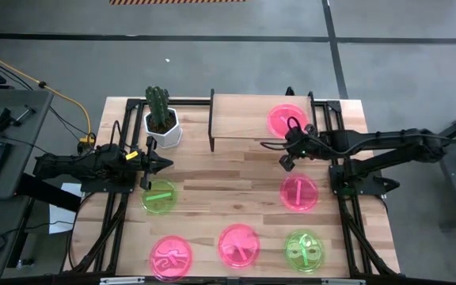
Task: Place and stack plates onto a shelf
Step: Put the pink plate on the shelf, then put the green plate on the shelf
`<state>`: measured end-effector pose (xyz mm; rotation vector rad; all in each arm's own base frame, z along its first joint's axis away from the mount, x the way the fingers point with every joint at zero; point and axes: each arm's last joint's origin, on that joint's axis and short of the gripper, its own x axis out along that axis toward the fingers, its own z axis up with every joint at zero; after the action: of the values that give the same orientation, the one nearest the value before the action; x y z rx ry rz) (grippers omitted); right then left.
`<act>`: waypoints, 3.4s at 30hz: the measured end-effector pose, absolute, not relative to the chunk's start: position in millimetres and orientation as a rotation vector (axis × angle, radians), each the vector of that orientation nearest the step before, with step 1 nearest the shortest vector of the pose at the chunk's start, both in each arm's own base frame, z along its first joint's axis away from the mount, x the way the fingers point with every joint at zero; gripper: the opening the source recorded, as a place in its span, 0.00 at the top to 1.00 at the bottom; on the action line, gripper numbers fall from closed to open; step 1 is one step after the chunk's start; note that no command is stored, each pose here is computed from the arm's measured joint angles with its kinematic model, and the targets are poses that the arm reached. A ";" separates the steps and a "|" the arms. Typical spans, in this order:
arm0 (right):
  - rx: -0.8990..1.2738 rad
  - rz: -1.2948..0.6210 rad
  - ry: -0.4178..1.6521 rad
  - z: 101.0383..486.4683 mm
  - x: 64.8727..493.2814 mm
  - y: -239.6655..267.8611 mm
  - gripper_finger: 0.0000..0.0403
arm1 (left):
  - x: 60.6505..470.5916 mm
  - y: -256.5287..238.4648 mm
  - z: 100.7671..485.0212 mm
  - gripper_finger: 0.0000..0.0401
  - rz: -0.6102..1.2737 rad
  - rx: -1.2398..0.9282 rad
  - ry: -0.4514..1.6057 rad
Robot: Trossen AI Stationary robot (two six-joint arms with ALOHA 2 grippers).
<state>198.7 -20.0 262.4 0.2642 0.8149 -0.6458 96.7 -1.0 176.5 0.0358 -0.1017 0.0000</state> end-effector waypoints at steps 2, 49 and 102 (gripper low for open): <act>0.270 -0.651 0.820 262.5 197.5 -21.7 1.00 | 96.7 -1.0 176.5 1.00 0.000 0.036 -0.102; 0.171 -0.308 0.405 284.8 209.5 17.2 1.00 | 96.6 -1.1 177.5 1.00 0.000 0.036 -0.112; 0.203 -0.321 0.019 193.0 130.5 16.4 1.00 | 96.6 -1.0 177.4 1.00 0.001 0.054 -0.111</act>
<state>130.5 16.4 193.0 0.2026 0.0191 -0.3209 96.6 -1.0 177.4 0.0540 -0.1112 0.0012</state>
